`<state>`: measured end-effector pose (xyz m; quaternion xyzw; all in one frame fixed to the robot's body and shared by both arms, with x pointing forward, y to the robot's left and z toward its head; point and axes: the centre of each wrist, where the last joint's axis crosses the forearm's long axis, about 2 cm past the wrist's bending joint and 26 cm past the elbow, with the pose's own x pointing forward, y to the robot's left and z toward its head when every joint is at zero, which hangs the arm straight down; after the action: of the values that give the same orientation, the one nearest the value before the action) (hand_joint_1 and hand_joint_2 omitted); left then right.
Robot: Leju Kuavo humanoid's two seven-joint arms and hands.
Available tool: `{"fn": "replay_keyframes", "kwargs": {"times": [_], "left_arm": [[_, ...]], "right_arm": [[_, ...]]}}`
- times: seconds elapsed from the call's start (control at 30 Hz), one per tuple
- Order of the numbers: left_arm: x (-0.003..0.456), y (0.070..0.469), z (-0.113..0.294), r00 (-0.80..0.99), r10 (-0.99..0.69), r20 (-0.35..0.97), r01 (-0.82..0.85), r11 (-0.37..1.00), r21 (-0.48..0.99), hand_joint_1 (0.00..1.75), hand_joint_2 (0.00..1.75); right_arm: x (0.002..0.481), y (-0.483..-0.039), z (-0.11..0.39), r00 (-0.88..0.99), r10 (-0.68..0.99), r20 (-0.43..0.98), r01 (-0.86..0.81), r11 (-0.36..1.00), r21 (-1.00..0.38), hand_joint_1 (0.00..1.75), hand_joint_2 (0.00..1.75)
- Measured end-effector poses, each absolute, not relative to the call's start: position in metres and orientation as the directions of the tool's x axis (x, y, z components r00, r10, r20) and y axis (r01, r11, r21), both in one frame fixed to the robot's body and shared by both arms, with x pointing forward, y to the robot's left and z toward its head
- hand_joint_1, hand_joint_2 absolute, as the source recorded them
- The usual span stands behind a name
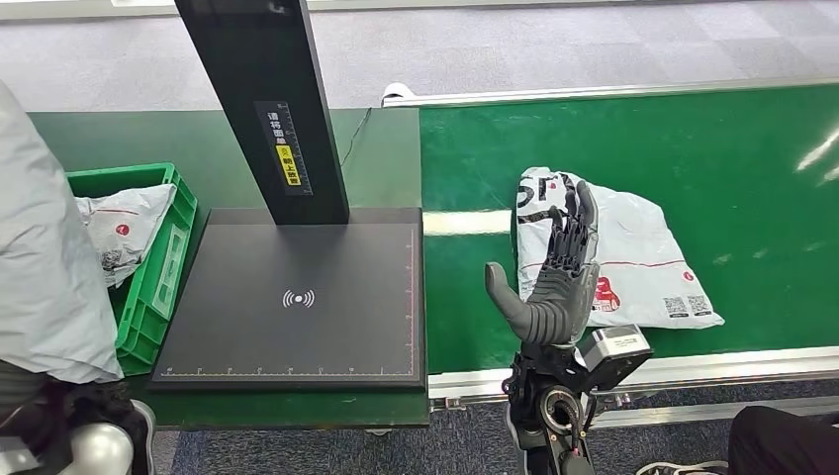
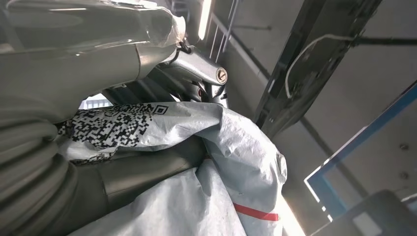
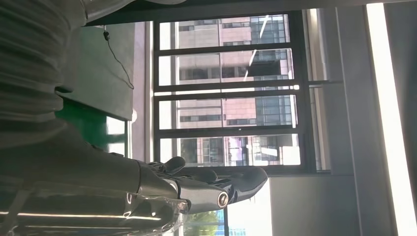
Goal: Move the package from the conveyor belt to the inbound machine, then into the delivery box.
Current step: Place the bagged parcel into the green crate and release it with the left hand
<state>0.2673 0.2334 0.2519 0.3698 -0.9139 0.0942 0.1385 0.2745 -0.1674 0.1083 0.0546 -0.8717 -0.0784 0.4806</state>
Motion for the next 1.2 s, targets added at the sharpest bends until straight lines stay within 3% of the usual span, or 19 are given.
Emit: {"fn": "replay_keyframes", "kwargs": {"times": [0.27,0.37,0.53,0.73,0.93,1.2], "left_arm": [[0.272,0.242,0.259,-0.679,-0.668,0.306,-0.719,0.689,-0.090,1.75,1.75],[0.294,0.253,0.255,-0.650,-0.668,0.361,-0.730,0.681,-0.056,1.75,1.75],[0.375,0.298,0.244,-0.509,-0.676,0.533,-0.740,0.660,0.132,1.75,1.75],[0.449,0.364,0.249,-0.163,-0.757,0.633,-0.724,0.528,0.444,1.75,1.75],[0.465,0.396,0.248,0.148,-0.754,0.640,-0.579,0.459,0.674,1.75,1.75],[0.468,0.413,0.244,0.308,-0.745,0.592,-0.412,0.456,0.789,1.75,1.75]], "right_arm": [[0.275,-0.168,0.108,-0.532,-0.171,0.829,-0.022,0.982,0.189,0.00,1.75],[0.275,-0.167,0.109,-0.533,-0.173,0.828,-0.032,0.982,0.185,0.00,1.75],[0.274,-0.163,0.110,-0.537,-0.164,0.828,-0.036,0.985,0.171,0.00,1.75],[0.271,-0.158,0.112,-0.541,-0.159,0.826,-0.031,0.985,0.169,0.00,1.75],[0.269,-0.159,0.112,-0.545,-0.157,0.824,-0.033,0.986,0.166,0.00,1.75],[0.266,-0.162,0.111,-0.545,-0.151,0.825,-0.028,0.986,0.161,0.00,1.75]]}}
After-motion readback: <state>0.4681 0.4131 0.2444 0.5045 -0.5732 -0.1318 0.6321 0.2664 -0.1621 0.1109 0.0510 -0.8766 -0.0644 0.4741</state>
